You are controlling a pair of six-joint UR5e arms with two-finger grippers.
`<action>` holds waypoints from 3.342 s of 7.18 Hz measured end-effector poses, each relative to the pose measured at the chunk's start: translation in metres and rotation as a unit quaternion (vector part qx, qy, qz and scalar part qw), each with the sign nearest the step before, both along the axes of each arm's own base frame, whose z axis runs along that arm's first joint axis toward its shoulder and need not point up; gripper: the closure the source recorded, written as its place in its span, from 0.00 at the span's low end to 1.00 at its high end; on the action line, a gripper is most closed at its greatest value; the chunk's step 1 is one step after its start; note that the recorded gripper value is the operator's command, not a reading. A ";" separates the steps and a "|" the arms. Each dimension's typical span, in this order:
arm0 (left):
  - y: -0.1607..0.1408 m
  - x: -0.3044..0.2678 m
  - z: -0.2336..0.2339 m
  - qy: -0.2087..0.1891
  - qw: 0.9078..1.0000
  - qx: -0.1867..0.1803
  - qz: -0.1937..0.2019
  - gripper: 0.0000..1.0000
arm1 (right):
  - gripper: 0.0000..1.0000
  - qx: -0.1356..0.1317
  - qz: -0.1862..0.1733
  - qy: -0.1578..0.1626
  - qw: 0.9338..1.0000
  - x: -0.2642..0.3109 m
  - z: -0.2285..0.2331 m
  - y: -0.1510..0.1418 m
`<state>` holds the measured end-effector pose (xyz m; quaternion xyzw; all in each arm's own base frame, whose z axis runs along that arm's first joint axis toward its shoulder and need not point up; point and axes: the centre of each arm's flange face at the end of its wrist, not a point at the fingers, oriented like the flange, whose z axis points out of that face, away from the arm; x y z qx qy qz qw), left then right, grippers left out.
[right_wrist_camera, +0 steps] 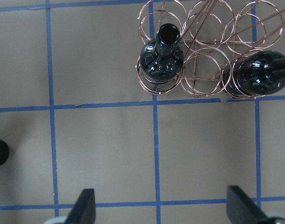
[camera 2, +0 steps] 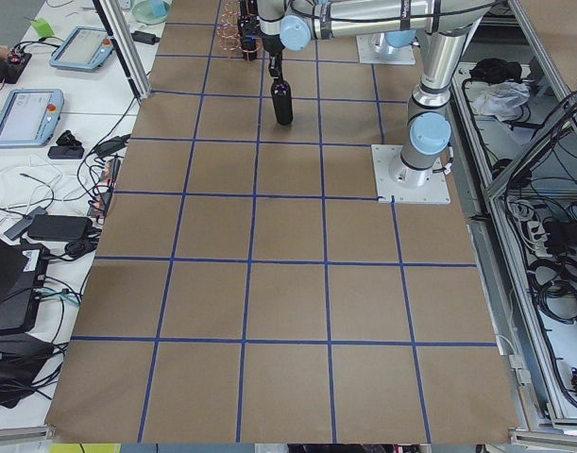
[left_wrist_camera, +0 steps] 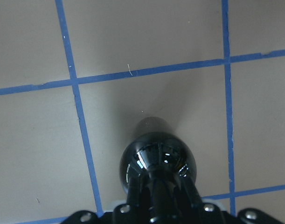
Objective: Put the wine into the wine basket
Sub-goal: 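Set the bottle upright at table center and open the left gripper, then raise the left gripper away from the bottle toward the far edge, then reach the right gripper over to the bottle and grasp its neck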
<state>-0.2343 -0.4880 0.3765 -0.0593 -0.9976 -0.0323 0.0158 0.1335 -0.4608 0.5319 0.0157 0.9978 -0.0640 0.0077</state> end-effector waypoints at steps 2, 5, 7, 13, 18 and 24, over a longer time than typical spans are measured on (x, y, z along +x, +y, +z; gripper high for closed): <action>-0.001 0.000 -0.001 0.000 1.000 -0.001 -0.001 1.00 | 0.00 0.000 0.000 0.000 1.000 0.000 0.000 0.000; -0.007 -0.002 -0.004 0.009 1.000 -0.010 0.000 0.02 | 0.00 0.000 0.000 0.000 1.000 0.000 0.000 0.000; -0.003 -0.002 -0.002 0.010 1.000 -0.003 0.004 0.00 | 0.00 0.000 0.000 0.000 1.000 0.000 0.000 0.000; -0.032 0.035 0.091 0.014 0.999 -0.028 0.039 0.00 | 0.00 0.000 0.000 0.000 1.000 0.000 0.000 0.000; -0.044 0.152 0.142 -0.009 0.992 -0.081 0.100 0.00 | 0.00 -0.017 0.004 -0.001 1.000 0.004 0.015 0.003; -0.023 0.205 0.162 -0.042 0.989 -0.085 0.111 0.00 | 0.00 0.003 -0.009 -0.019 1.000 0.110 0.009 -0.011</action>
